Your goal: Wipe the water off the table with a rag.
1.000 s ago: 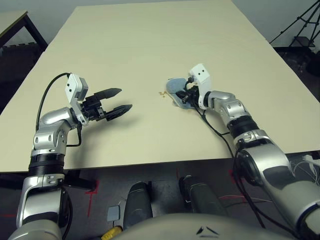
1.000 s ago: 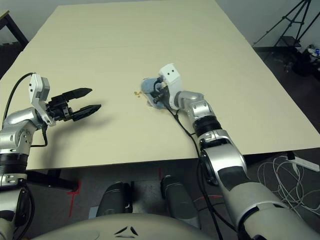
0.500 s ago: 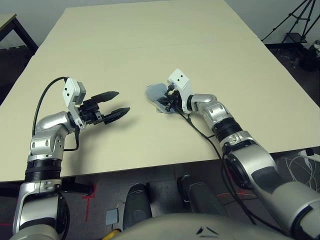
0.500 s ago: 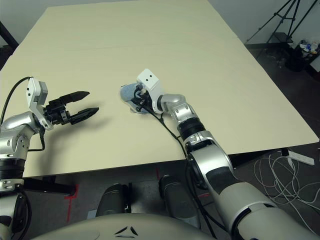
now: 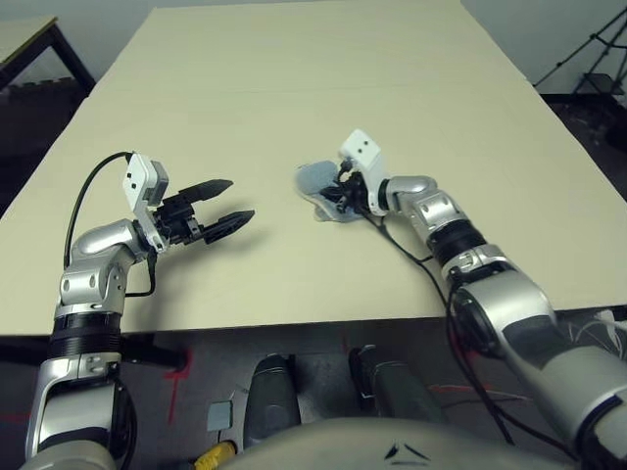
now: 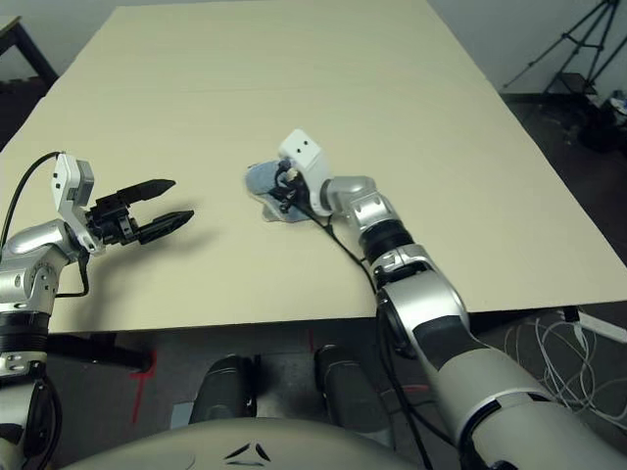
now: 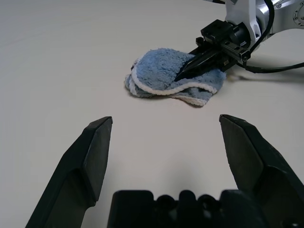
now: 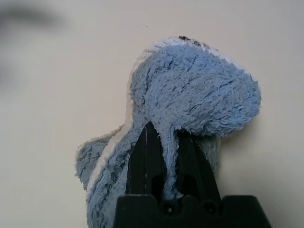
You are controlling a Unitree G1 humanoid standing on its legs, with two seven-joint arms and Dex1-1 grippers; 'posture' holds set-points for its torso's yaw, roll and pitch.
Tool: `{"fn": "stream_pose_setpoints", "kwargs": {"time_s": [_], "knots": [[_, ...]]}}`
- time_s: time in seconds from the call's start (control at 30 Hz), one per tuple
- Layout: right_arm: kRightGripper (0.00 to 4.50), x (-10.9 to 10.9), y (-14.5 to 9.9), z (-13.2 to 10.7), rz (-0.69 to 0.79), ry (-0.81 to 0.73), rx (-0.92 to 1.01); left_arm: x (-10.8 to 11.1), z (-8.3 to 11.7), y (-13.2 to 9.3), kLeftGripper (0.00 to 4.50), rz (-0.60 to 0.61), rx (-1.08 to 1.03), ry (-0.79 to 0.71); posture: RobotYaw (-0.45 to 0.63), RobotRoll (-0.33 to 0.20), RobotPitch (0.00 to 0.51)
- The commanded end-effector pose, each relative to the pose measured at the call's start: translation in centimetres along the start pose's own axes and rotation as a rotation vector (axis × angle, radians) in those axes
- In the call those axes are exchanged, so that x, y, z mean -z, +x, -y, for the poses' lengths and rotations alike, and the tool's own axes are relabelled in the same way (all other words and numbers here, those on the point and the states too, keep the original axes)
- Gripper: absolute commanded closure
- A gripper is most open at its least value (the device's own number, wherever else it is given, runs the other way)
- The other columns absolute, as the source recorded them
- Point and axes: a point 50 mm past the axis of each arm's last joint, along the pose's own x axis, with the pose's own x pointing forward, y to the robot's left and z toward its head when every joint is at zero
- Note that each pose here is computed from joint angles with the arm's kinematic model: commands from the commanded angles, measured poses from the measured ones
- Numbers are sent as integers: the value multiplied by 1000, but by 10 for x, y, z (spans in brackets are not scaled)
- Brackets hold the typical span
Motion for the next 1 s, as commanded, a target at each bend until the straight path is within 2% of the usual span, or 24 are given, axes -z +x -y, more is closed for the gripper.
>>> {"fn": "stream_pose_setpoints", "kwargs": {"time_s": [0.03, 0.33, 0.67, 0.83, 1.0], "knots": [[4500, 30, -31, 27, -109, 79, 105, 1, -2, 1, 0, -5, 9, -4, -93, 0, 107], [4500, 42, -86, 62, -168, 97, 236, 1, -4, 4, 0, -3, 17, -3, -102, 0, 109], [4500, 63, -134, 79, -245, 115, 329, 1, -5, 4, 0, -4, 17, -1, -104, 0, 108], [4500, 36, -146, 82, -52, 230, 292, 0, -7, 6, 0, -2, 19, 1, -116, 0, 105], [4500, 12, -176, 86, 8, 255, 273, 0, -8, 7, 0, -1, 21, 3, -123, 0, 107]]}}
